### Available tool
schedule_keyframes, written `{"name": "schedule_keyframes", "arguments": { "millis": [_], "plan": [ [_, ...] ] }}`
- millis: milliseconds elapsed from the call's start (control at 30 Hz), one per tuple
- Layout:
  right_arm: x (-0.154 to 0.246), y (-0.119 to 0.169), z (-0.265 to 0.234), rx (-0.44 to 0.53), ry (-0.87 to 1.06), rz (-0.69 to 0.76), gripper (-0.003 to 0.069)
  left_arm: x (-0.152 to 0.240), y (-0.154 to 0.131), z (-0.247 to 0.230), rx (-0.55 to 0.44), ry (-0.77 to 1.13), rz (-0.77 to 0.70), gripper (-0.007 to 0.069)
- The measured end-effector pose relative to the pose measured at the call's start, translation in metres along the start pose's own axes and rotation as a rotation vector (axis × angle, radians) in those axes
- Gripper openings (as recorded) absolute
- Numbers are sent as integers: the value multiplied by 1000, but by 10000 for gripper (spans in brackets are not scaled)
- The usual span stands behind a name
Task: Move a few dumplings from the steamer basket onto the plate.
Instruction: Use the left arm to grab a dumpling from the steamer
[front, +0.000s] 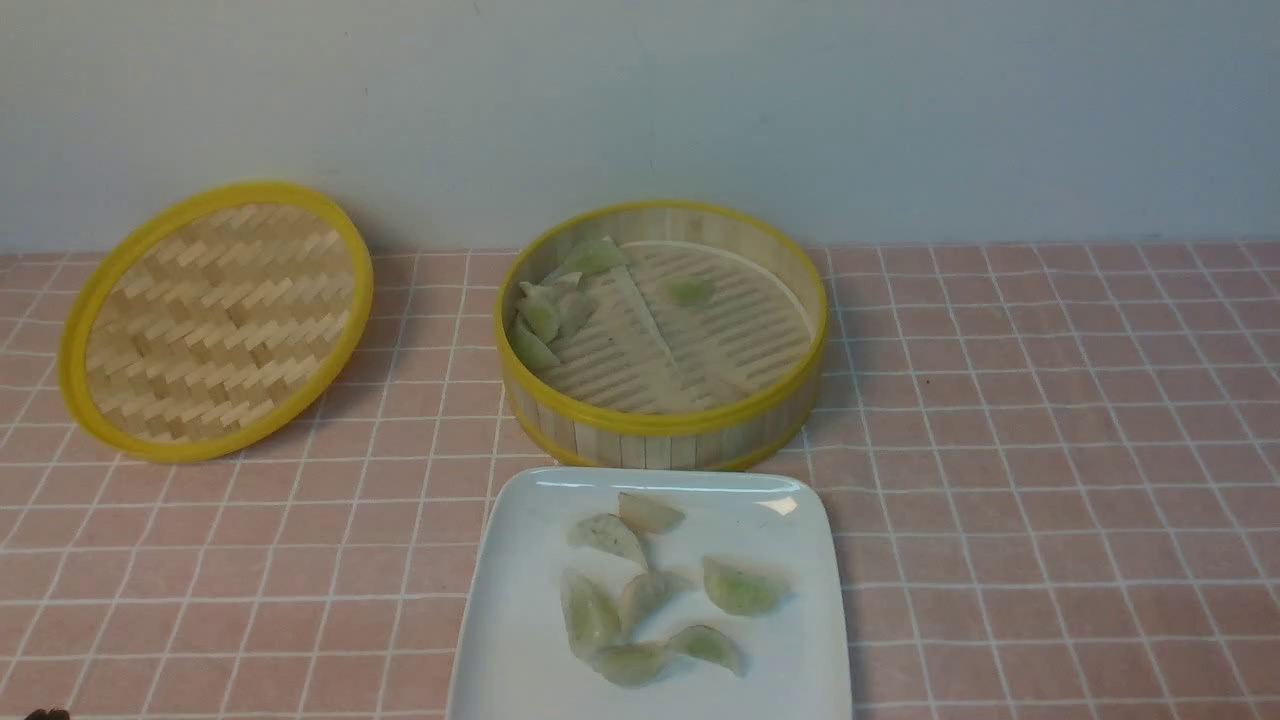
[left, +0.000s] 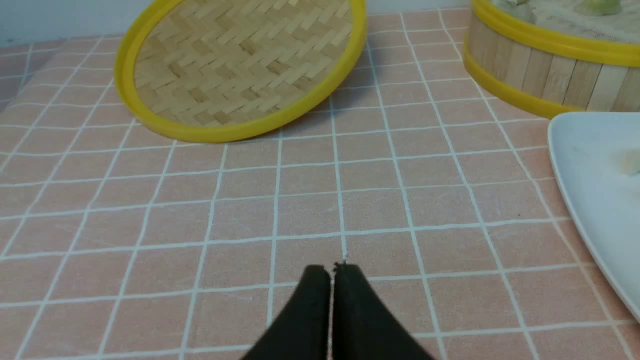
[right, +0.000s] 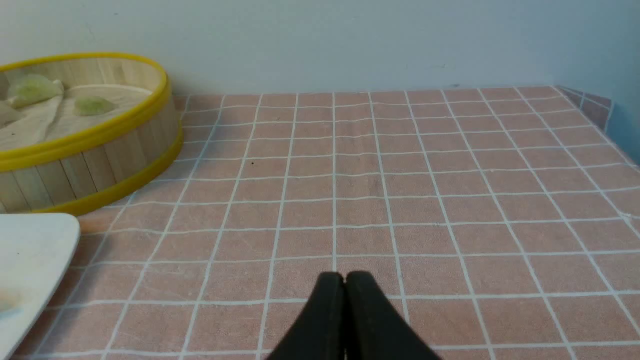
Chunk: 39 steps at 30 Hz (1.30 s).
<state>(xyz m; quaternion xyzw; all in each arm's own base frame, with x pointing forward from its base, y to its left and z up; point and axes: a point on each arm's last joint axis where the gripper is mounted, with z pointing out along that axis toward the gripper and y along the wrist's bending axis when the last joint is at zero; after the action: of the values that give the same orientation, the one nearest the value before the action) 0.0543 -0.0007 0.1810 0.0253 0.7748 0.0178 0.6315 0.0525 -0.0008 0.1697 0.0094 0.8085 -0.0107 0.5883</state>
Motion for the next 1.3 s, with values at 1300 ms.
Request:
{"name": "schedule_keyframes", "arguments": {
  "millis": [1300],
  "plan": [
    [0,0,0,0,0,0,-13,-204,-6,-29,112,-264,-452,-6]
  ]
}}
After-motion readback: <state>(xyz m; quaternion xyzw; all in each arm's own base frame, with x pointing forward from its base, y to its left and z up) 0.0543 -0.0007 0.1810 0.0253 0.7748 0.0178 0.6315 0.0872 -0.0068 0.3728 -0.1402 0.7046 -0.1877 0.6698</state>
